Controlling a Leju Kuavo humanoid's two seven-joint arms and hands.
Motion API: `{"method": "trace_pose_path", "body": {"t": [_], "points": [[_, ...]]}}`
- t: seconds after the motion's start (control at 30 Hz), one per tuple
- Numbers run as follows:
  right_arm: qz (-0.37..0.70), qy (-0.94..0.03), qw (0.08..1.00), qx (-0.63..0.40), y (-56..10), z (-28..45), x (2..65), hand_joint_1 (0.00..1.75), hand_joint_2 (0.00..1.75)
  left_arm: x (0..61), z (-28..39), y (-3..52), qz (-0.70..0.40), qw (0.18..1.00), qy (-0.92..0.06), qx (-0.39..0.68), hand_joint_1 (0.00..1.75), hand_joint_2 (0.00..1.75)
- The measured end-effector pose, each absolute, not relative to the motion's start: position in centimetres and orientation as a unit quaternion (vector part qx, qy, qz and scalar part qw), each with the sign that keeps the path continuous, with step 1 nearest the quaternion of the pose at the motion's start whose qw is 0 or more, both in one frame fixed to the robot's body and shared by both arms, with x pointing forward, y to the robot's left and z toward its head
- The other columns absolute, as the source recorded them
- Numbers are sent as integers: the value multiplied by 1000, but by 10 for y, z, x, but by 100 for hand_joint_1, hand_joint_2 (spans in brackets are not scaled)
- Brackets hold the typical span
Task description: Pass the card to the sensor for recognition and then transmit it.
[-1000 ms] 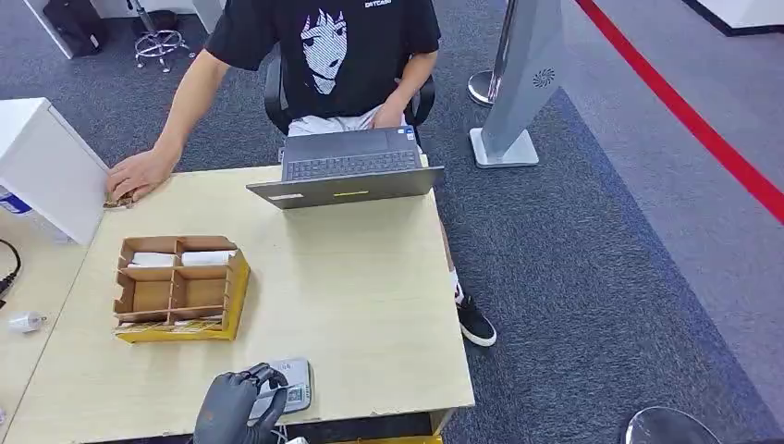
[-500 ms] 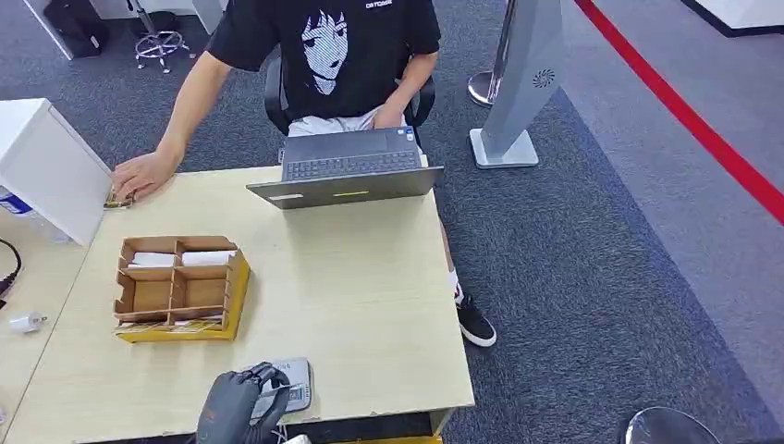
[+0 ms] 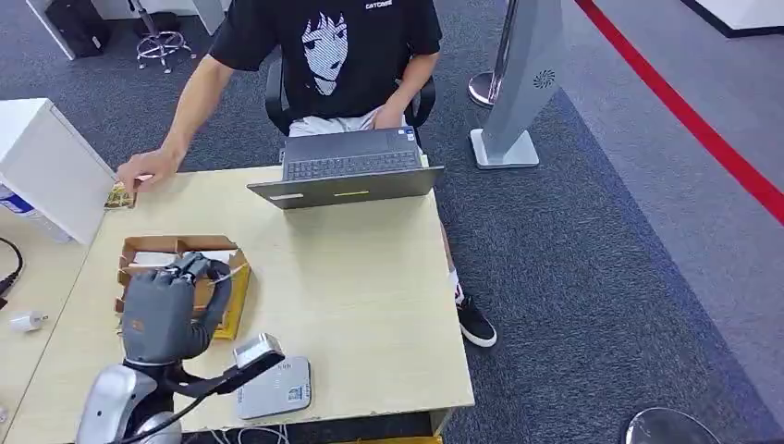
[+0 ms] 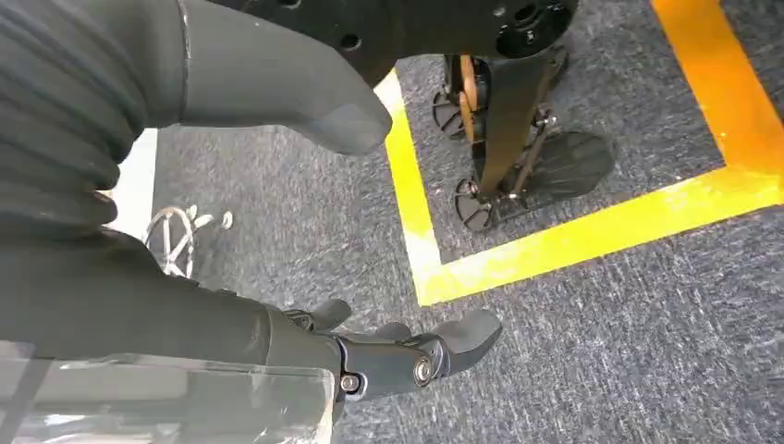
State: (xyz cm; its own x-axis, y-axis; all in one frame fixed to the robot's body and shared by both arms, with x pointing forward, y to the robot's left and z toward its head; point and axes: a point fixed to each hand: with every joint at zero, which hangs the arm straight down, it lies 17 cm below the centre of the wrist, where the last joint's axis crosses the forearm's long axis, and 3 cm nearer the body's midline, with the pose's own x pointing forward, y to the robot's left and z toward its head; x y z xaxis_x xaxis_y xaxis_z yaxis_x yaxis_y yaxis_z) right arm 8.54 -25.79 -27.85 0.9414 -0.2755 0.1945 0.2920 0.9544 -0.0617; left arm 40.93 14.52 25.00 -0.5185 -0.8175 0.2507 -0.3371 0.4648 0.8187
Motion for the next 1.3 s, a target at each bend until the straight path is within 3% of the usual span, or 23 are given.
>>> {"method": "trace_pose_path", "body": {"t": [0.27, 0.57, 0.6, 0.63, 0.67, 1.3], "points": [[-128, -95, 986, -39, -259, -278, 87, 0, 175, 462, 269, 175, -364, 342, -765, 407, 175, 175], [-127, -94, 987, -41, -260, -278, 88, 0, 175, 474, 271, 185, -360, 346, -760, 416, 169, 175], [-127, -94, 987, -42, -260, -278, 87, 0, 175, 474, 271, 186, -357, 347, -761, 416, 75, 175], [-128, -93, 987, -44, -261, -279, 87, 0, 175, 474, 272, 187, -353, 348, -762, 416, 14, 175], [-128, -92, 987, -44, -261, -279, 87, 0, 175, 474, 273, 189, -348, 349, -764, 416, 0, 175], [-124, -87, 987, -52, -264, -279, 84, 0, 175, 453, 298, 193, -293, 341, -795, 406, 0, 175]]}}
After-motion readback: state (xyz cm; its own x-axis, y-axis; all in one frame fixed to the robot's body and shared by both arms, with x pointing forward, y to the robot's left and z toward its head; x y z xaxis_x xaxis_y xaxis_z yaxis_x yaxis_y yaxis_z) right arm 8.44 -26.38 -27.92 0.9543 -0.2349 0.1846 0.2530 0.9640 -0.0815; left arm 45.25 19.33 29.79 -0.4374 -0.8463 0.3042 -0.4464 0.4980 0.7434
